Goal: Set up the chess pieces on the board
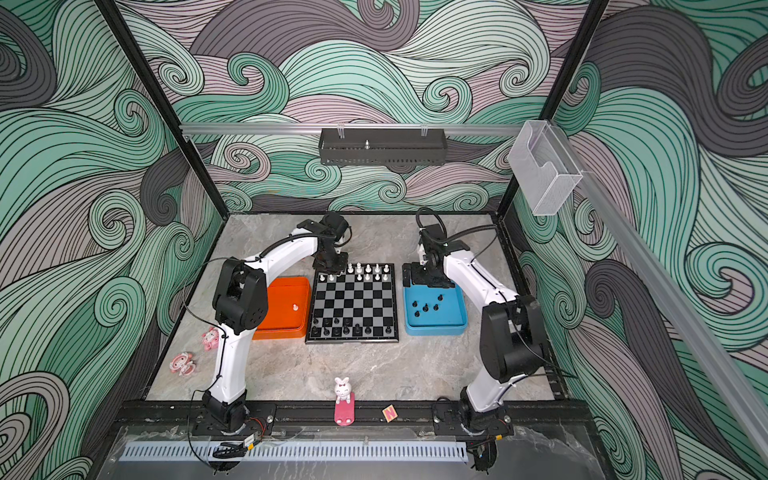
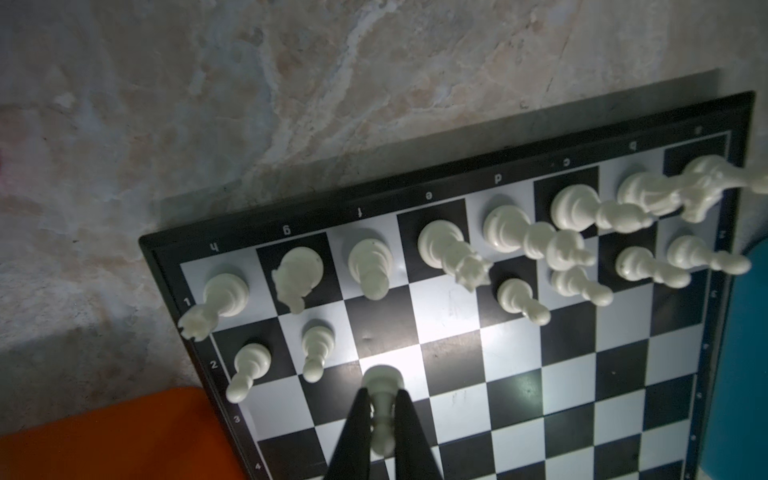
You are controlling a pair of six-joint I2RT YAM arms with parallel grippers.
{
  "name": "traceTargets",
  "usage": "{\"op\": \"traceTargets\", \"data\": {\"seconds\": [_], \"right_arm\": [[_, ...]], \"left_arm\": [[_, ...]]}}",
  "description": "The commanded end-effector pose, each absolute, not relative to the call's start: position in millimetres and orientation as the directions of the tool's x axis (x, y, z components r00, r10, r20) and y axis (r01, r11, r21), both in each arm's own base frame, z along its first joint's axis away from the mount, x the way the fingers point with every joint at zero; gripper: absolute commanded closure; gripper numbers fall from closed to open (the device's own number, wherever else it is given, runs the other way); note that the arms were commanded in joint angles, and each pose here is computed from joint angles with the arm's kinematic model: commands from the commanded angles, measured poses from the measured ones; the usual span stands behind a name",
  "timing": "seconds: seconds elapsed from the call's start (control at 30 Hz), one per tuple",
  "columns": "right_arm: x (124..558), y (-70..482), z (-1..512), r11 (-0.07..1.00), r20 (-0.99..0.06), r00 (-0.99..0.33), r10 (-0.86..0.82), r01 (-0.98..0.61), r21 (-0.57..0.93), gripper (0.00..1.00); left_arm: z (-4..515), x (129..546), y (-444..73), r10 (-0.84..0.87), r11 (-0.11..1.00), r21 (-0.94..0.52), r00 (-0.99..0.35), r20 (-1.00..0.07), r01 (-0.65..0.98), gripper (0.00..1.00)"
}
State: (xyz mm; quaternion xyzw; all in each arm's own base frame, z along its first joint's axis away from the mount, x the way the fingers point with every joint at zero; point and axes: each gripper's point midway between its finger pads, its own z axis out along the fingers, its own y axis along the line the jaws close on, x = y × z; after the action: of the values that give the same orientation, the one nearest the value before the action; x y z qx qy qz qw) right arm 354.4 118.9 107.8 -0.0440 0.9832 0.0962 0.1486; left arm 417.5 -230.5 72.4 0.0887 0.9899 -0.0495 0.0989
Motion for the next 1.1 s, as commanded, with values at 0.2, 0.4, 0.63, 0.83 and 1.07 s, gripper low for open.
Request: {"op": "traceTargets", "data": {"seconds": [0.2, 0.4, 0.63, 0.83, 1.07], "right_arm": [[352, 114, 103, 0.979, -0.279, -0.958, -0.058, -0.109, 0.171, 0.00], [353, 115, 101, 0.979, -0.274, -0.960, -0.058, -0.109, 0.175, 0.00], [354, 115, 100, 0.978, -0.269, -0.961, -0.057, -0.107, 0.177, 0.00], [353, 115, 98, 0.978, -0.265, -0.963, -0.057, -0.107, 0.179, 0.00], [352, 114, 97, 0.978, -0.260, -0.964, -0.058, -0.106, 0.177, 0.00]], "left_arm": [[68, 427, -243, 0.164, 0.977, -0.097, -0.963, -0.216, 0.188, 0.88], [63, 428, -245, 0.166, 0.977, -0.097, -0.964, -0.207, 0.189, 0.87], [59, 429, -245, 0.170, 0.977, -0.093, -0.965, -0.199, 0.191, 0.87], [56, 428, -245, 0.170, 0.977, -0.091, -0.966, -0.192, 0.191, 0.87], [54, 426, -244, 0.174, 0.977, -0.087, -0.967, -0.184, 0.193, 0.87]]}}
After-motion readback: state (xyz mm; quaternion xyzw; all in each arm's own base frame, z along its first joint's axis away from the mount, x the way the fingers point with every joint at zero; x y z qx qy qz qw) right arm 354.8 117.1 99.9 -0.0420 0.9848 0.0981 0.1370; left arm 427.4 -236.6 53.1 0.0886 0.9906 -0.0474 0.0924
